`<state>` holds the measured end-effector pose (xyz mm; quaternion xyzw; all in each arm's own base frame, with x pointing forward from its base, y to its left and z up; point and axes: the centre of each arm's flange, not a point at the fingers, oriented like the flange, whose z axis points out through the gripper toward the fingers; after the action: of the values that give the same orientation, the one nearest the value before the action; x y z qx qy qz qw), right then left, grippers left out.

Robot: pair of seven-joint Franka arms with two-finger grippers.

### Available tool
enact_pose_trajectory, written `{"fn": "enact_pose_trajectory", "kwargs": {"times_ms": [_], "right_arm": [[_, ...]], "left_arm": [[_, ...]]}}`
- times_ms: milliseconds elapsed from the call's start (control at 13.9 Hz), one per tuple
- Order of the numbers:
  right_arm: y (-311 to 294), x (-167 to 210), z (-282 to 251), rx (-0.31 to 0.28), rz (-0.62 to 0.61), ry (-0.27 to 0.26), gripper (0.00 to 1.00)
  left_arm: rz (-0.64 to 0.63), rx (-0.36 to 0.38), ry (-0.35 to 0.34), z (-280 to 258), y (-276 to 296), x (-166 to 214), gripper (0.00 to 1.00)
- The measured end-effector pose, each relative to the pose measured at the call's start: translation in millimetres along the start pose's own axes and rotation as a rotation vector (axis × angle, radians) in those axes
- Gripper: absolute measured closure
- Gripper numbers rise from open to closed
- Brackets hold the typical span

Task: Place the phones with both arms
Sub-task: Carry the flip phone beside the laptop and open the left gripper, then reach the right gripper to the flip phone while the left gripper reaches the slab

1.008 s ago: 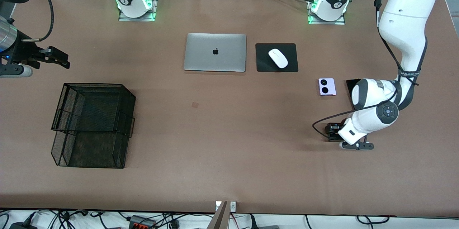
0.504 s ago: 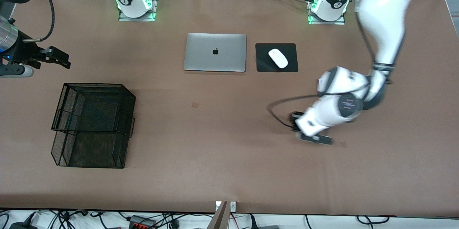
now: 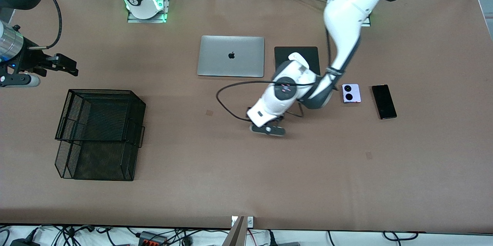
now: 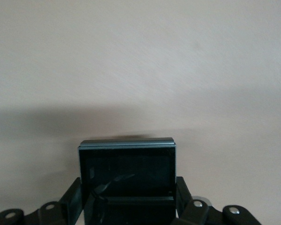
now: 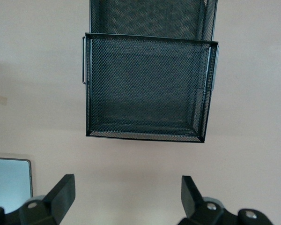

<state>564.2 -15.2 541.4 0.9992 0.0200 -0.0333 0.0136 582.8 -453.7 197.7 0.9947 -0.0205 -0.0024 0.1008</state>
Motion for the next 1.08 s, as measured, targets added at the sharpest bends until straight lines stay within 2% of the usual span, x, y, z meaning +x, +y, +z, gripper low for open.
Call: {"fn": "enact_pose_trajectory", "kwargs": {"times_ms": [288, 360, 504, 648, 864, 1080], "right_arm": [[-1.1, 4.5, 8.1, 0.0, -0.002, 0.003, 0.0], [-1.4, 5.8, 12.1, 0.0, -0.003, 0.0, 0.0], [-1.9, 8.6, 17.3, 0.0, -0.004, 0.003, 0.0], [-11.5, 11.5, 23.7, 0.0, -0.021, -0.003, 0.0], [-55.6, 17.3, 39.8, 0.005, -0.093, -0.023, 0.0], [-103.7, 26.1, 58.1, 0.05, -0.149, -0.029, 0.0]], "left_arm": [[-0.017, -0.036, 0.025, 29.7, 27.3, -20.1, 0.21], [-0.022, -0.038, 0.033, 26.5, 25.3, -15.6, 0.17], [-0.033, -0.046, 0.054, 14.7, 21.9, -4.5, 0.01], [-0.035, -0.025, 0.037, -2.8, 21.5, -0.9, 0.0], [-0.051, 0.103, -0.066, -67.5, 0.7, 6.7, 0.0], [-0.01, 0.285, -0.155, -140.3, -80.1, 30.0, 0.0]]}}
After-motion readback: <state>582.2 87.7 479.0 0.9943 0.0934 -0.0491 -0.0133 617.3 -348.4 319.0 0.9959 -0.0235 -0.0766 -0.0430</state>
